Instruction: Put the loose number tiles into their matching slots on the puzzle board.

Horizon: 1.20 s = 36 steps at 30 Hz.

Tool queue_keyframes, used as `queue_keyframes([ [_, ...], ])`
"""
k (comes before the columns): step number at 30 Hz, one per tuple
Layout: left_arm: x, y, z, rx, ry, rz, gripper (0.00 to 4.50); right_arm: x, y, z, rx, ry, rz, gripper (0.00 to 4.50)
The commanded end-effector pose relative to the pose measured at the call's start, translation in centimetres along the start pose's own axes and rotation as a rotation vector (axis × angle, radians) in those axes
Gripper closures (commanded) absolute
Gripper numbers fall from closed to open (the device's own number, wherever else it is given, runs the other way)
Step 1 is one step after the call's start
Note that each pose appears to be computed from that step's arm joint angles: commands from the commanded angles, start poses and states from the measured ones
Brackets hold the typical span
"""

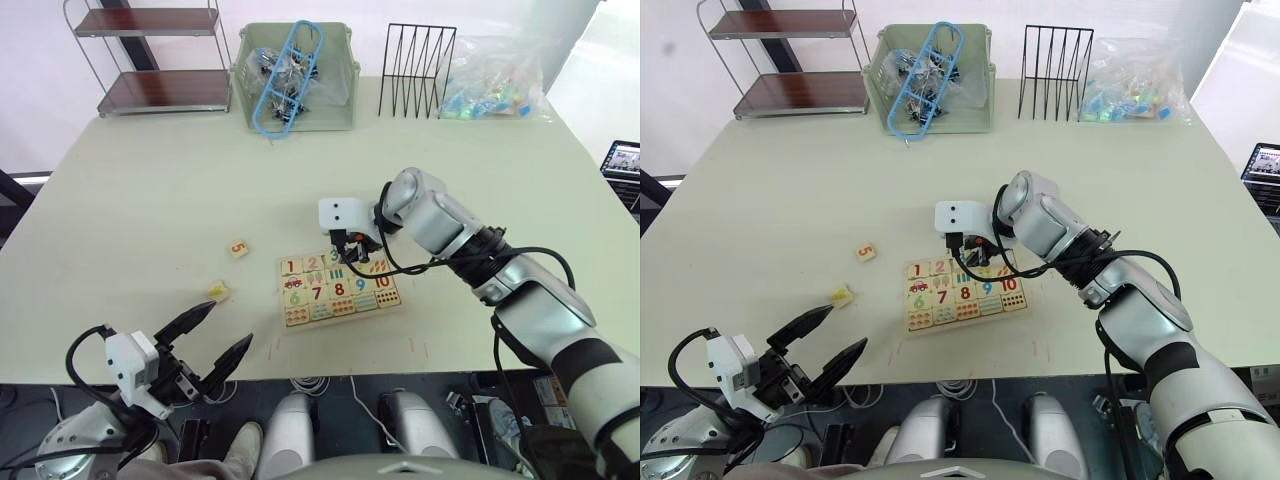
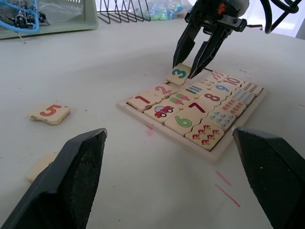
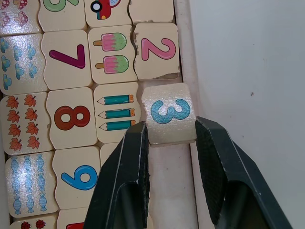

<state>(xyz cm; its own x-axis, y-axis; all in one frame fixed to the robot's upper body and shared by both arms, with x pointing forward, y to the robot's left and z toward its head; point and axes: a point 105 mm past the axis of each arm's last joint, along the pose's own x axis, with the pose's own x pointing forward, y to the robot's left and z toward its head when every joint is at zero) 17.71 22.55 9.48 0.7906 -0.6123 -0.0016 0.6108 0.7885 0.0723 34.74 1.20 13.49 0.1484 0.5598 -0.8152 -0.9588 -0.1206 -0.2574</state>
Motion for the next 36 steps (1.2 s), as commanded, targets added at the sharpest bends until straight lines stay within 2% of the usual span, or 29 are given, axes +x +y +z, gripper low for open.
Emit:
queue_keyframes([
  [1, -0.04, -0.09, 1.07, 0.031, -0.033, -0.010, 0.00, -0.10, 0.01, 0.79, -0.030, -0.025, -0.003, 3.65],
  [36, -0.12, 0.30, 0.59, 0.028, -0.034, -0.016, 0.00, 0.56, 0.25, 0.52, -0.022, -0.033, 0.015, 3.65],
])
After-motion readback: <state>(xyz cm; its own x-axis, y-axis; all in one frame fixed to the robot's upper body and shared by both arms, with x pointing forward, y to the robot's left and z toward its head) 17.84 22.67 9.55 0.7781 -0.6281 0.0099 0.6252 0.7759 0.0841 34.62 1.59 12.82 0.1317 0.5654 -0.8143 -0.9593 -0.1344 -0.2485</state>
